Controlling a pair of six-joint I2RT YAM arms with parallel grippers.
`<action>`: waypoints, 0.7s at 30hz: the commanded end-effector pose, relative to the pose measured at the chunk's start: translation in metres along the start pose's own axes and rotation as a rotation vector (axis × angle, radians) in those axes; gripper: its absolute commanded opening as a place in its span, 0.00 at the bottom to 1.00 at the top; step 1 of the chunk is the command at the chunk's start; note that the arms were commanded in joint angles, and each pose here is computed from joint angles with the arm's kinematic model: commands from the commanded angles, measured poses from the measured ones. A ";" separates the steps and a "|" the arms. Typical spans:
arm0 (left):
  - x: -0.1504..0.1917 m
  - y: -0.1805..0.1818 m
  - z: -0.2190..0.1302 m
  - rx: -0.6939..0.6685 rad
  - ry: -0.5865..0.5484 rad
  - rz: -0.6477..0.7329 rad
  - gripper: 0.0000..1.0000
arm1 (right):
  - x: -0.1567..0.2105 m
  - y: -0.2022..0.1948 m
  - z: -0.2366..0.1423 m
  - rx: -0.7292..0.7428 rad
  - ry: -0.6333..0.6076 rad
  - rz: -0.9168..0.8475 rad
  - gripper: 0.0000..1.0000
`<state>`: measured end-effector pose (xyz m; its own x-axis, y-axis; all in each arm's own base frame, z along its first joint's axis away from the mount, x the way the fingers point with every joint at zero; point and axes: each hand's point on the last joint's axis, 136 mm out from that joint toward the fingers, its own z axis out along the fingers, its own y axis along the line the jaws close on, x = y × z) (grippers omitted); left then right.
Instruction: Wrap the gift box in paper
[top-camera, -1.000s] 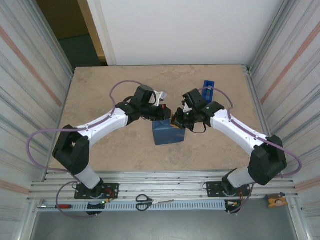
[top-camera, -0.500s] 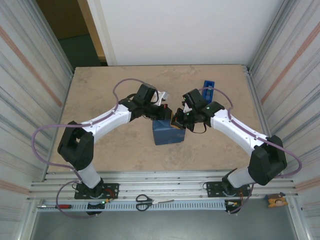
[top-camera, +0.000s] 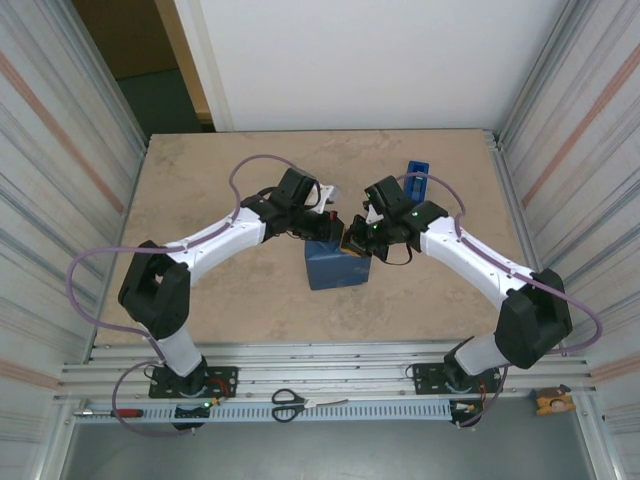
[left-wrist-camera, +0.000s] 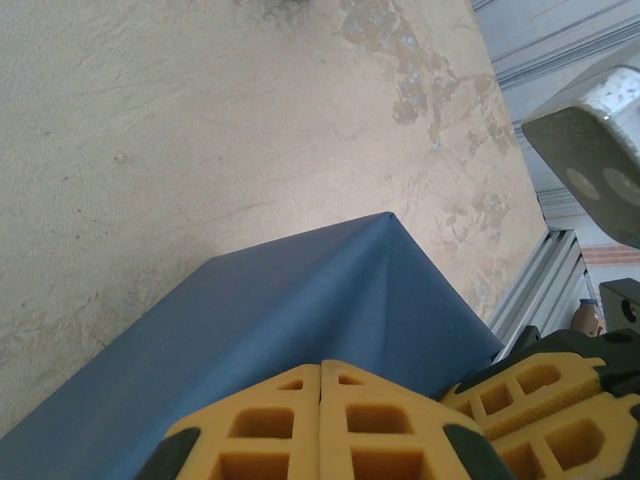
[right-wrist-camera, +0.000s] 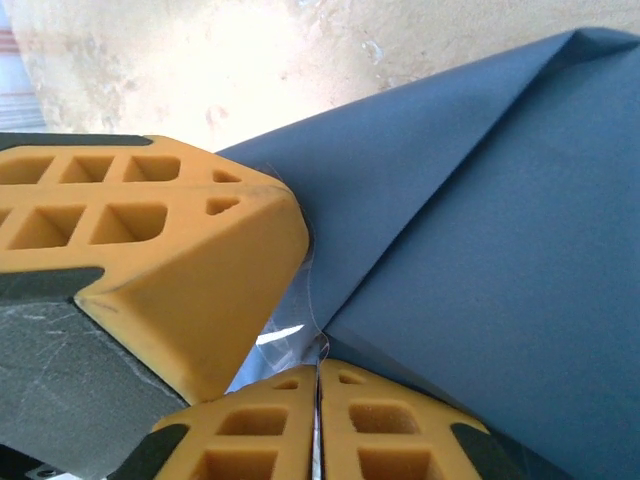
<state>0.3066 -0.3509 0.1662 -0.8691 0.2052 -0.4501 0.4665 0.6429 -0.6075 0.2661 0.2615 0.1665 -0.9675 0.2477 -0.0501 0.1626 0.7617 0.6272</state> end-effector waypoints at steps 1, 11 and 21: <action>0.073 0.045 0.029 -0.165 0.234 -0.053 0.00 | 0.001 0.015 -0.002 -0.027 0.012 -0.051 0.16; 0.086 0.050 0.037 -0.180 0.257 -0.061 0.00 | 0.000 0.030 -0.011 -0.083 0.002 -0.049 0.24; 0.092 0.053 0.040 -0.187 0.272 -0.060 0.00 | -0.001 0.034 -0.016 -0.115 -0.010 -0.036 0.31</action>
<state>0.3083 -0.3509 0.1636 -0.8599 0.2030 -0.4683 0.4737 0.6590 -0.5842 0.2623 0.2621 0.1748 -0.9701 0.2404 -0.0330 0.1651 0.7535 0.6363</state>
